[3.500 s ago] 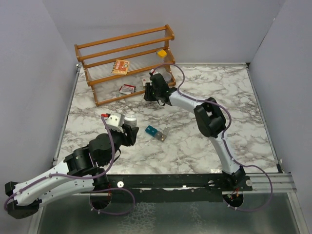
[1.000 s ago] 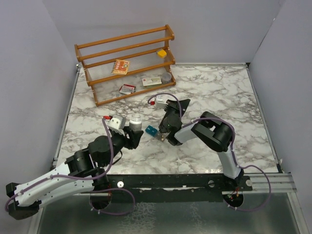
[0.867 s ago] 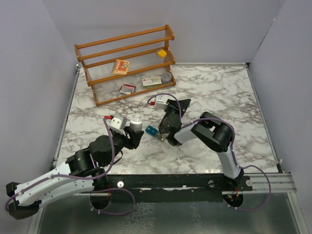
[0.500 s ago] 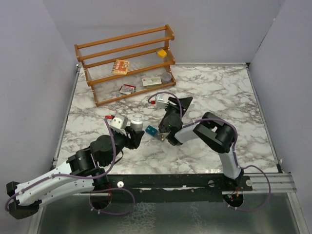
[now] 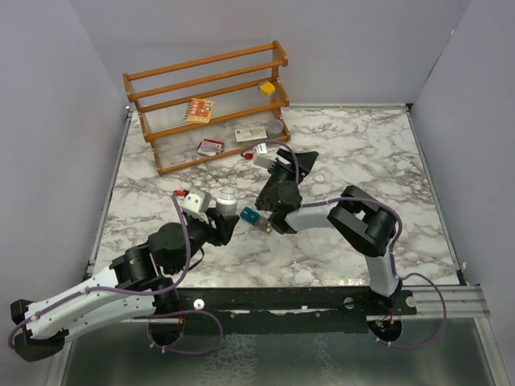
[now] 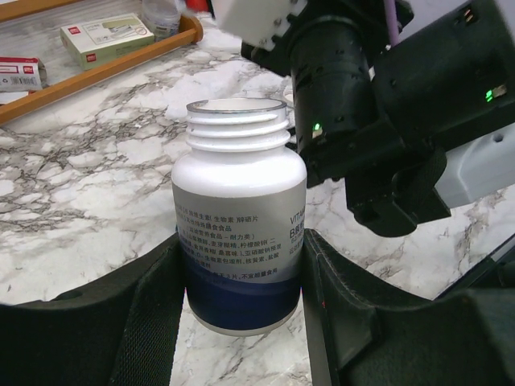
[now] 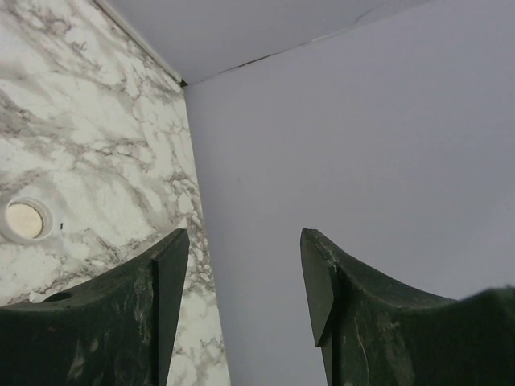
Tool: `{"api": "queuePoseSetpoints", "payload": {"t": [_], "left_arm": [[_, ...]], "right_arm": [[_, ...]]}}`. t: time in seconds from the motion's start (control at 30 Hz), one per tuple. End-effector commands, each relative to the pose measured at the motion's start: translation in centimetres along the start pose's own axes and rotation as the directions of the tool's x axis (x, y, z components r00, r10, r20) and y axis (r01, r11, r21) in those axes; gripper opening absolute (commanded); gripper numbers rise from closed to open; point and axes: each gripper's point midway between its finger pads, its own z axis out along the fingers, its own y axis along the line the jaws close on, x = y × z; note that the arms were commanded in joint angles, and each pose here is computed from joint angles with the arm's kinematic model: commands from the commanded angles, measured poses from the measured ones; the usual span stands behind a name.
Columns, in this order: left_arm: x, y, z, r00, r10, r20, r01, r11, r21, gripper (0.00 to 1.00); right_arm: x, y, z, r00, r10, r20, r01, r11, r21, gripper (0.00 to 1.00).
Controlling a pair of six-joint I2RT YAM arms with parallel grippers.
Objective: Sort the pills into containers
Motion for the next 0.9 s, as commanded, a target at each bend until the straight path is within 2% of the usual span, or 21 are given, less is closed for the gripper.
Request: {"api": "queuePoseSetpoints", "payload": {"t": [0.0, 0.17, 0.27, 0.37, 0.57, 0.67, 0.73, 0.77, 0.8, 0.83, 0.87], "left_arm": [[-2.0, -1.2, -0.4, 0.998, -0.039, 0.049, 0.037, 0.998, 0.049, 0.00], [-1.3, -1.1, 0.1, 0.999, -0.022, 0.025, 0.021, 0.999, 0.038, 0.00], [-1.0, -1.1, 0.5, 1.000, -0.011, 0.013, 0.011, 1.000, 0.024, 0.00], [-0.8, -1.0, 0.8, 1.000, -0.002, 0.009, 0.001, 1.000, 0.015, 0.00], [-0.7, -1.3, 1.2, 1.000, 0.026, 0.012, -0.027, 0.999, 0.025, 0.00], [-0.7, -1.4, 1.2, 0.999, 0.033, 0.010, -0.033, 0.999, 0.032, 0.00], [-0.7, -1.3, 1.1, 1.000, 0.028, 0.013, -0.029, 0.999, 0.035, 0.00], [-0.7, -1.3, 1.0, 1.000, 0.024, 0.015, -0.025, 0.999, 0.035, 0.00], [-0.6, -1.2, 0.9, 1.000, 0.021, 0.017, -0.022, 0.999, 0.036, 0.00], [-0.5, -1.1, 0.8, 1.000, 0.018, 0.019, -0.019, 0.999, 0.034, 0.00], [-0.4, -1.0, 0.8, 1.000, 0.016, 0.020, -0.016, 0.999, 0.032, 0.00]], "right_arm": [[0.0, -5.8, 0.1, 0.892, 0.450, -0.047, -0.448, 0.892, 0.054, 0.59], [-1.2, -10.4, 0.3, 0.854, 0.517, -0.051, -0.514, 0.855, 0.069, 0.56], [-2.6, -15.1, 0.5, 0.803, 0.593, -0.057, -0.588, 0.804, 0.083, 0.56], [-4.7, -19.5, 0.0, 0.711, 0.702, -0.047, -0.698, 0.712, 0.076, 0.65], [-10.7, -26.6, -5.9, 0.546, 0.830, 0.116, -0.830, 0.554, -0.060, 0.85], [-13.5, -30.3, -9.7, 0.433, 0.879, 0.202, -0.860, 0.469, -0.199, 0.96], [-15.2, -32.3, -11.4, 0.353, 0.905, 0.238, -0.853, 0.415, -0.316, 0.99], [-15.9, -33.1, -12.2, 0.330, 0.911, 0.246, -0.830, 0.404, -0.383, 1.00], [-16.6, -33.9, -12.9, 0.265, 0.935, 0.233, -0.815, 0.347, -0.464, 1.00], [-17.0, -34.4, -13.5, 0.236, 0.946, 0.223, -0.780, 0.321, -0.538, 1.00], [-17.0, -35.0, -13.9, 0.175, 0.965, 0.193, -0.754, 0.258, -0.604, 1.00]]}}
